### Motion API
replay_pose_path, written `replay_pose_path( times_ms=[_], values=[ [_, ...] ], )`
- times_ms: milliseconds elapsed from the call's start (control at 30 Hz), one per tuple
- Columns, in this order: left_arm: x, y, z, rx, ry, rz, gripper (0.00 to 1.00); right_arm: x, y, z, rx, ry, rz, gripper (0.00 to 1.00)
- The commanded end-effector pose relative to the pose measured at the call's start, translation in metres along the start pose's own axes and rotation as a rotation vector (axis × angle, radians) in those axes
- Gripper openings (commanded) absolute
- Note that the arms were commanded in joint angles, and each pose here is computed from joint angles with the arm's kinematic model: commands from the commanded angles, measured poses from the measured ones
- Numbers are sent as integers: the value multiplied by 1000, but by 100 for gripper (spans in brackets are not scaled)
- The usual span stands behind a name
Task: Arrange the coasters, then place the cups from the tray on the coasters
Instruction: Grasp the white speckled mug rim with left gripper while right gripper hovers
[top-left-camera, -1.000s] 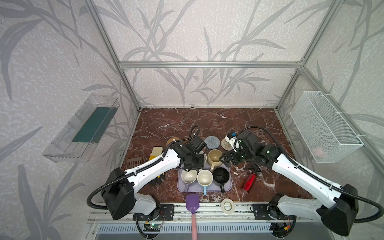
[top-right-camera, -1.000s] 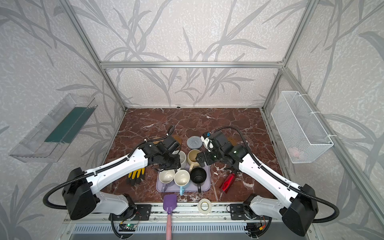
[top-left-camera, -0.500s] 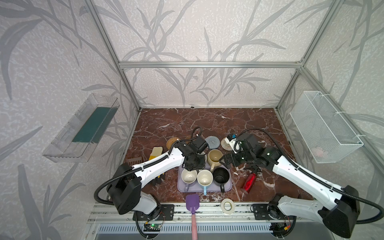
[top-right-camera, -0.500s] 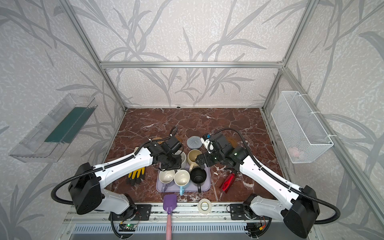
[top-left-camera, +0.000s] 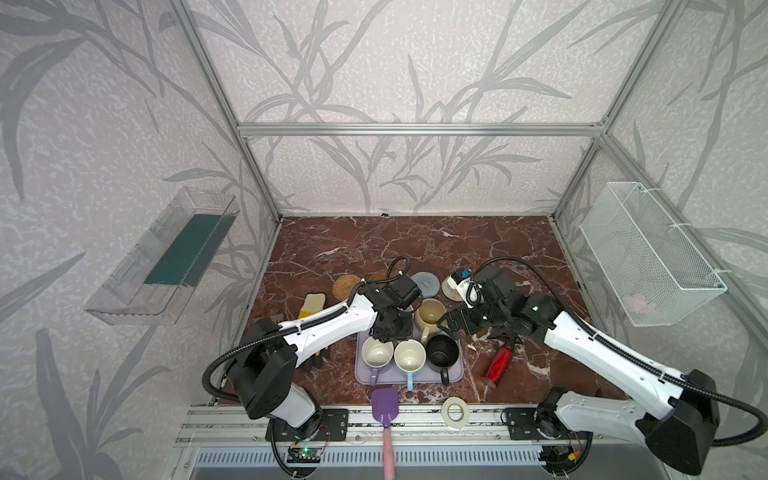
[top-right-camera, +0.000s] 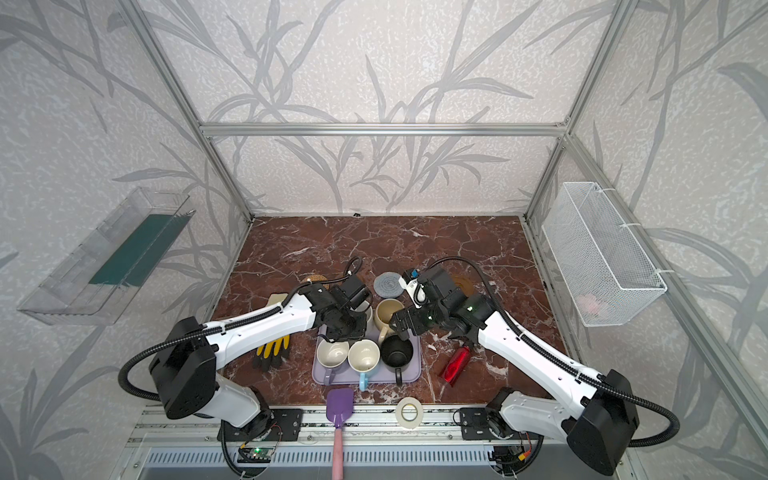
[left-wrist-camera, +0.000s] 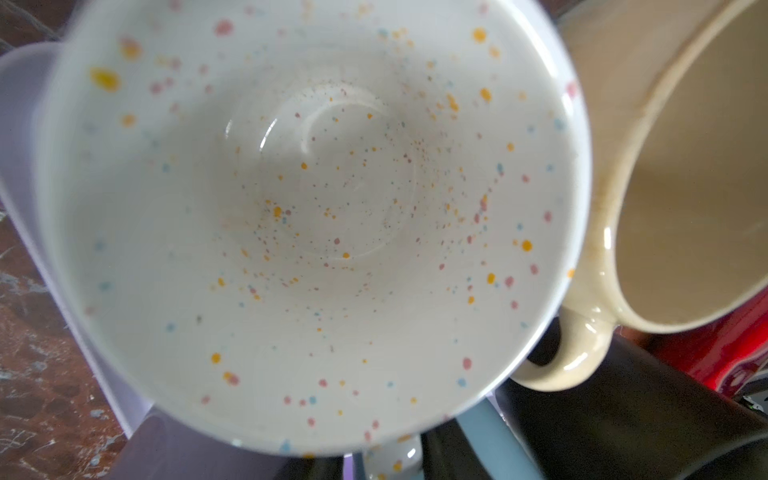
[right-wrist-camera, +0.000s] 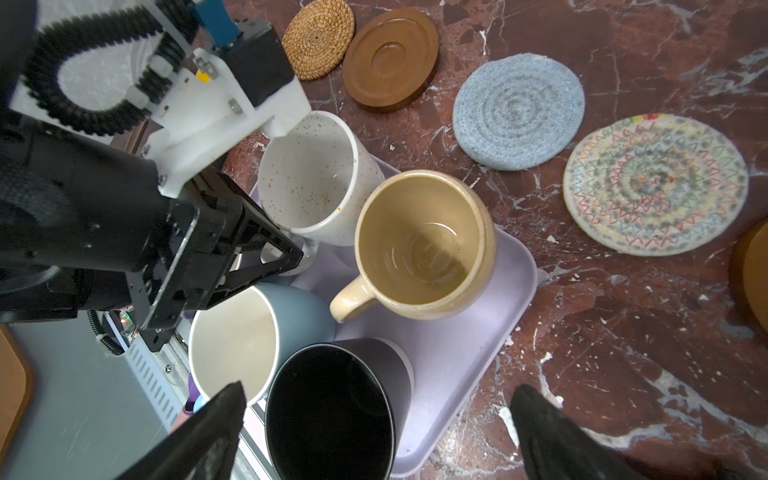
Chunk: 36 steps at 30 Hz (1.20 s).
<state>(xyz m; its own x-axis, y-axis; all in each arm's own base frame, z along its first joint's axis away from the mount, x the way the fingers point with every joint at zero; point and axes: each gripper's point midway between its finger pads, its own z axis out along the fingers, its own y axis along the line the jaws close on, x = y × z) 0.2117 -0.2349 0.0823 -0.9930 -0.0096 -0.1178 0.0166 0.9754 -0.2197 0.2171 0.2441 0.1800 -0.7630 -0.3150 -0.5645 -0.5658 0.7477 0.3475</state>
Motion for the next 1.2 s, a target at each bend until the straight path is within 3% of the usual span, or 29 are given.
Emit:
replay_pose_path(
  times_ms=[0, 400, 533, 933, 1167],
  values=[
    [-3, 5, 6, -36, -11, 15, 28, -7, 1, -4, 14, -14, -27, 99],
    [0, 8, 12, -55, 9, 20, 25, -15, 3, -2, 12, -28, -31, 99],
    [-1, 7, 13, -53, 15, 24, 18, -14, 0, -1, 17, -43, -28, 99],
    [-2, 9, 18, -72, 18, 37, 17, -14, 0, 0, 23, -36, -29, 99],
    [-6, 9, 7, -82, -2, 53, 6, -17, 1, -4, 23, -46, -28, 100]
  ],
)
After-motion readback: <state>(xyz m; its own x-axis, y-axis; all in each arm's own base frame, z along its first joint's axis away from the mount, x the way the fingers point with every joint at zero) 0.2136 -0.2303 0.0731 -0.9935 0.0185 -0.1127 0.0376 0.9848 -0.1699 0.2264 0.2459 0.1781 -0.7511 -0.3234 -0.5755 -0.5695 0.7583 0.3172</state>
